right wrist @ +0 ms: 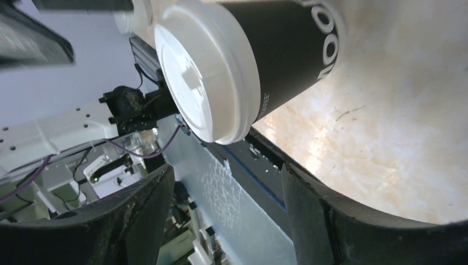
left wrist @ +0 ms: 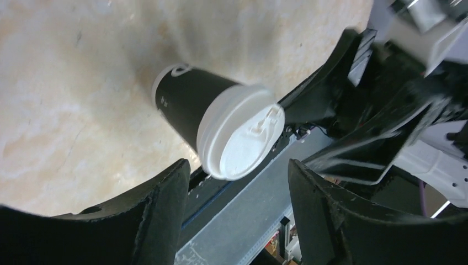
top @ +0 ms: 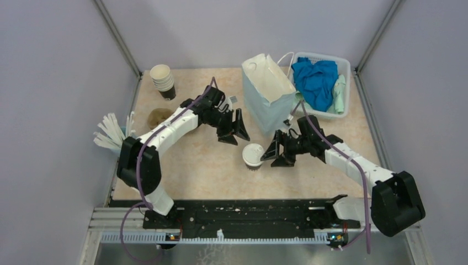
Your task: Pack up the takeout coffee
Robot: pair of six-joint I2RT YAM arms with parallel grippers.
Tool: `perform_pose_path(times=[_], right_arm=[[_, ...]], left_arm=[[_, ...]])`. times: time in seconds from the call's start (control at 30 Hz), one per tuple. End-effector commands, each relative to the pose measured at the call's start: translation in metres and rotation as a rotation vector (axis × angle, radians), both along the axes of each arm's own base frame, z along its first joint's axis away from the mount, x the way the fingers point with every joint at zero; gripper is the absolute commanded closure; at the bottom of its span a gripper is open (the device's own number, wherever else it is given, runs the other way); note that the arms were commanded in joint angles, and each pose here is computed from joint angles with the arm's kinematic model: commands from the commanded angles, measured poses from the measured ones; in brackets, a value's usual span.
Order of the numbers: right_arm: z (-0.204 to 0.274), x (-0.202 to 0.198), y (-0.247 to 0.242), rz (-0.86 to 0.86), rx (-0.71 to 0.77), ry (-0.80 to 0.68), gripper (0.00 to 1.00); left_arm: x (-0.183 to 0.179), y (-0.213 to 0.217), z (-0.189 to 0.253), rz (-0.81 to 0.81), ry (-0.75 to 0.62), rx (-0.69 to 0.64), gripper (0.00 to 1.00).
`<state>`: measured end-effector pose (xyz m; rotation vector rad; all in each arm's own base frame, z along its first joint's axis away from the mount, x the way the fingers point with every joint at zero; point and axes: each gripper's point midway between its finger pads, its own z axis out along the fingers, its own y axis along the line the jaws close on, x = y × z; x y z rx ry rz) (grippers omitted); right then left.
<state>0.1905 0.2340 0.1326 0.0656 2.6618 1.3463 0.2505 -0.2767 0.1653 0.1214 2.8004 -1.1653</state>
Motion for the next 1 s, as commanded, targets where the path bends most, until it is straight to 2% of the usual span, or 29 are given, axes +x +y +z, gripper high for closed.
perform_pose_path(times=[0.0,0.13,0.3,0.43,0.53,0.73,0.97], right_arm=[[0.007,-0.005,0.02,-0.056,0.071,0.015,0.33],[0.0,-0.003,0.026,-0.086,0.071,0.022,0.45],[-0.006,0.008,0.027,-0.115,0.046,0.008,0.51],[-0.011,0.016,0.025,-0.12,0.006,-0.009,0.56],[-0.012,0.022,0.021,-0.12,-0.024,-0.016,0.61],[-0.017,0.037,0.009,-0.114,-0.071,-0.022,0.63],[-0.018,0.049,0.014,-0.014,-0.065,-0.029,0.61]], left_arm=[[0.028,-0.031,0.008,-0.071,-0.065,-0.119,0.29],[0.029,-0.038,-0.005,-0.096,-0.059,-0.132,0.36],[0.016,-0.043,-0.02,-0.115,-0.033,-0.154,0.43],[0.009,-0.038,-0.028,-0.094,-0.023,-0.119,0.56],[0.001,-0.032,-0.029,-0.076,-0.02,-0.109,0.58],[-0.02,-0.023,-0.032,-0.037,0.011,-0.1,0.63],[-0.052,-0.025,-0.029,-0.019,0.061,-0.142,0.64]])
